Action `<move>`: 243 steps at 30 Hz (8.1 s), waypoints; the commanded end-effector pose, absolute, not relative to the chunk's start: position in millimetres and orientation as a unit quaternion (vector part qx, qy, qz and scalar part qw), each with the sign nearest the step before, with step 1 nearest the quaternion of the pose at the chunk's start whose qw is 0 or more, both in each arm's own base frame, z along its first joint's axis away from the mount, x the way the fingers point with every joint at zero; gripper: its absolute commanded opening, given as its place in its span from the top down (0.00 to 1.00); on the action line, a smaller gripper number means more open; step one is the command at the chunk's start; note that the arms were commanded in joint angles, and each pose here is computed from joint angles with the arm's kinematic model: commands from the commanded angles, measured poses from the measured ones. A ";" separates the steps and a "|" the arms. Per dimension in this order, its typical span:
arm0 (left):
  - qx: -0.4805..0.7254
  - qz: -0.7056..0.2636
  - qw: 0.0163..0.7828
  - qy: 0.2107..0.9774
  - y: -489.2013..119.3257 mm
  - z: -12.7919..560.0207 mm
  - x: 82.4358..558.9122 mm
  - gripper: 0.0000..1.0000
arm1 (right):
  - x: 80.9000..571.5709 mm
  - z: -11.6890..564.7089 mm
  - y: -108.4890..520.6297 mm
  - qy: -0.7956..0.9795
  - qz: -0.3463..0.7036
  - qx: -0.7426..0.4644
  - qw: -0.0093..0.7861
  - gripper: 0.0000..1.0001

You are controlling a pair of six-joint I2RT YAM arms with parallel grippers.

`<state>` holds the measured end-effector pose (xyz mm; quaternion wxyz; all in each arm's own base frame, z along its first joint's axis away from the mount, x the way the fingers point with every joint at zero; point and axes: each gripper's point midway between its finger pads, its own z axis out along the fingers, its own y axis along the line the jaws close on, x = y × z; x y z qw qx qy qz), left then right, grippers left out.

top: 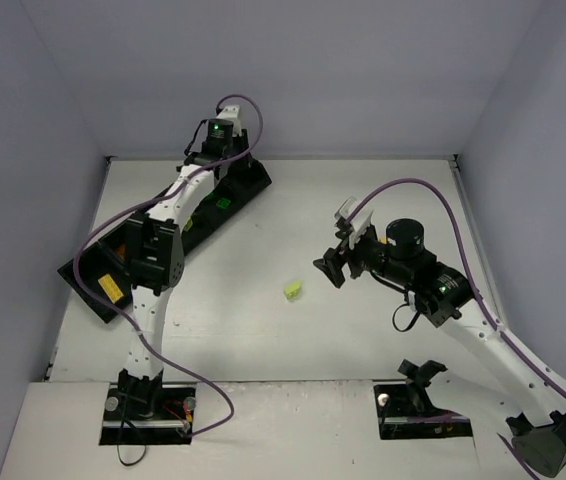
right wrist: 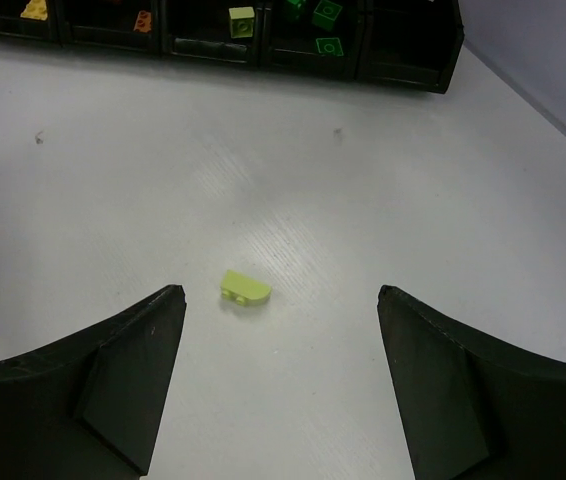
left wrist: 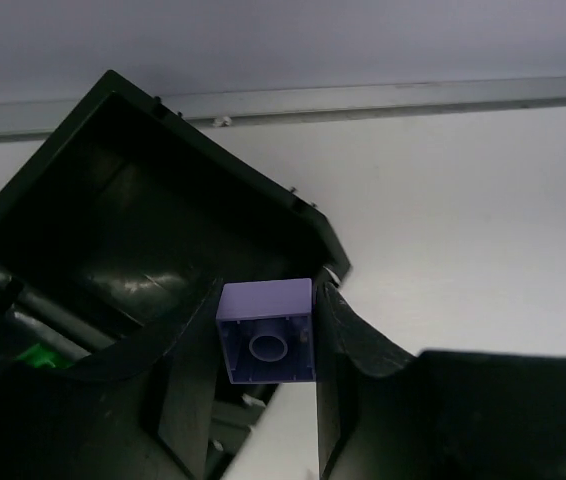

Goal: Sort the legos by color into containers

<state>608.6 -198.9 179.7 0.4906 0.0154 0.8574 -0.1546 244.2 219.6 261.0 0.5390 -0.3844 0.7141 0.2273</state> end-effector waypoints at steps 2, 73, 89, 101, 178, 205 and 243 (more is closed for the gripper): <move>0.014 -0.103 0.565 0.818 -176.8 212.5 651.6 0.80 | 243.6 275.4 221.3 0.706 0.240 -0.370 0.554 0.26; 0.143 -0.122 0.331 0.925 -256.3 124.4 360.5 0.94 | 274.1 241.5 135.1 0.811 0.132 -0.112 0.558 0.26; -0.071 -0.009 0.399 0.914 -49.6 168.0 462.4 0.89 | 296.3 220.8 115.9 0.839 0.083 0.002 0.538 0.32; -0.100 0.005 0.385 0.917 -17.8 151.4 487.9 0.60 | 329.1 194.3 97.4 0.863 0.049 0.072 0.497 0.34; 0.081 -0.396 0.421 0.812 -219.7 314.1 298.3 0.29 | 311.4 214.3 228.0 0.714 0.265 -0.309 0.570 1.00; 0.113 -0.475 0.330 0.808 -326.1 308.4 283.2 0.33 | 258.0 252.2 263.6 0.615 0.331 -0.452 0.556 1.00; -0.062 -0.191 0.413 0.888 -101.9 273.5 314.9 1.00 | 262.7 214.8 254.6 0.667 0.304 -0.429 0.528 1.00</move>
